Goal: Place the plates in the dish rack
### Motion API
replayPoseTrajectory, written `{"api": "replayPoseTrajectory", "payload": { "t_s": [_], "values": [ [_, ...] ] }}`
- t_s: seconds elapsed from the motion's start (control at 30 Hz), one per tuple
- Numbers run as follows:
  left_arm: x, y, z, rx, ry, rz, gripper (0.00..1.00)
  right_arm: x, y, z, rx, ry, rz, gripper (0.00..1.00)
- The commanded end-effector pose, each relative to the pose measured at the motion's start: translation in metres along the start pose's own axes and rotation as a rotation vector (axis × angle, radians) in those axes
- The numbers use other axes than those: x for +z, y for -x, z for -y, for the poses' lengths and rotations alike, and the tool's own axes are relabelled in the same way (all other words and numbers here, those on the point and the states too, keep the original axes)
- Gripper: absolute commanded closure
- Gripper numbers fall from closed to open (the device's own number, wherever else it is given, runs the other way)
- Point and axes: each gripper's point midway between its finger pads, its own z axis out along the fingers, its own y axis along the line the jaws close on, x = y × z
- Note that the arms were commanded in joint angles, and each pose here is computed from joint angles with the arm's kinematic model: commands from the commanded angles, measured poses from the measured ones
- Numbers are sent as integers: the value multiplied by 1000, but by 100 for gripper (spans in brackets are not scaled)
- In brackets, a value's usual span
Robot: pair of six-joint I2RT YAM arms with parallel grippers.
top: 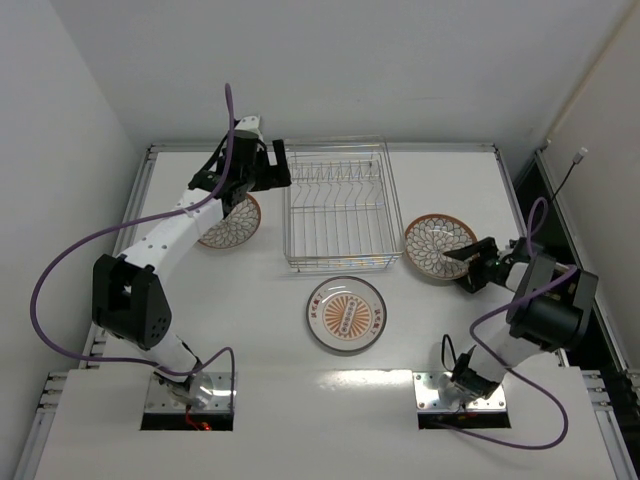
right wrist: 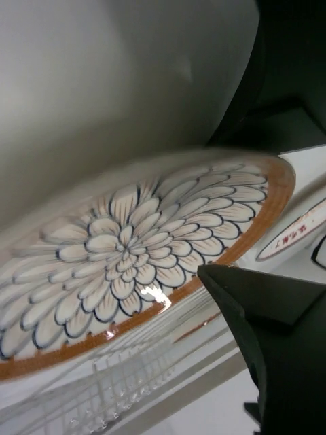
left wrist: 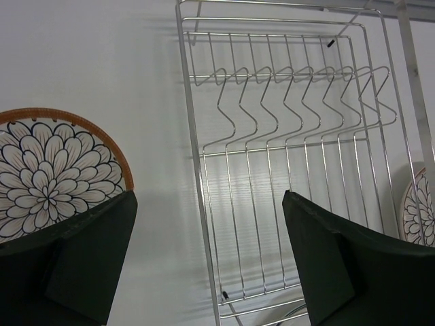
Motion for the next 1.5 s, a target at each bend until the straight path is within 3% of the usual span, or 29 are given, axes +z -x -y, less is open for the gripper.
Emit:
{"api": "replayPoseTrajectory", "payload": {
  "t_s": [0.0, 0.1, 0.13, 0.23, 0.33, 0.47, 0.5, 0.63, 0.77, 0.8, 1.1, 1.47],
  "values": [
    [-7, 25, 8, -3, -32, 55, 13, 11, 11, -18, -4, 108, 16, 46],
    [-7, 26, 6, 6, -23, 59, 13, 13, 0, -13, 39, 134, 0, 64],
    [-10, 30, 5, 4, -16, 71, 13, 11, 1, -13, 49, 148, 7, 76],
    [-10, 30, 3, 4, -6, 75, 13, 5, 2, -17, 42, 141, 29, 100],
    [-10, 30, 3, 4, -6, 75, 13, -6, 6, -20, 14, 121, 78, 100],
    [-10, 31, 2, 3, 2, 78, 13, -40, 32, -44, -93, 75, 265, 100],
    [-10, 31, 2, 3, 2, 78, 13, -60, 42, -73, -174, 109, 348, 100],
    [-17, 37, 5, 1, -14, 93, 13, -111, 62, -120, -286, 49, 614, 100],
    [-18, 36, 7, -7, -24, 89, 13, -136, 62, -184, -410, 75, 712, 100],
    [-18, 36, 7, -7, -24, 89, 13, -127, 51, -198, -452, 77, 681, 100],
    [-14, 32, 8, -6, -29, 77, 13, -102, 29, -297, -675, -78, 797, 100],
    [-14, 27, 10, -4, -49, 60, 13, -43, 6, -326, -871, -341, 921, 100]
  ]
}}
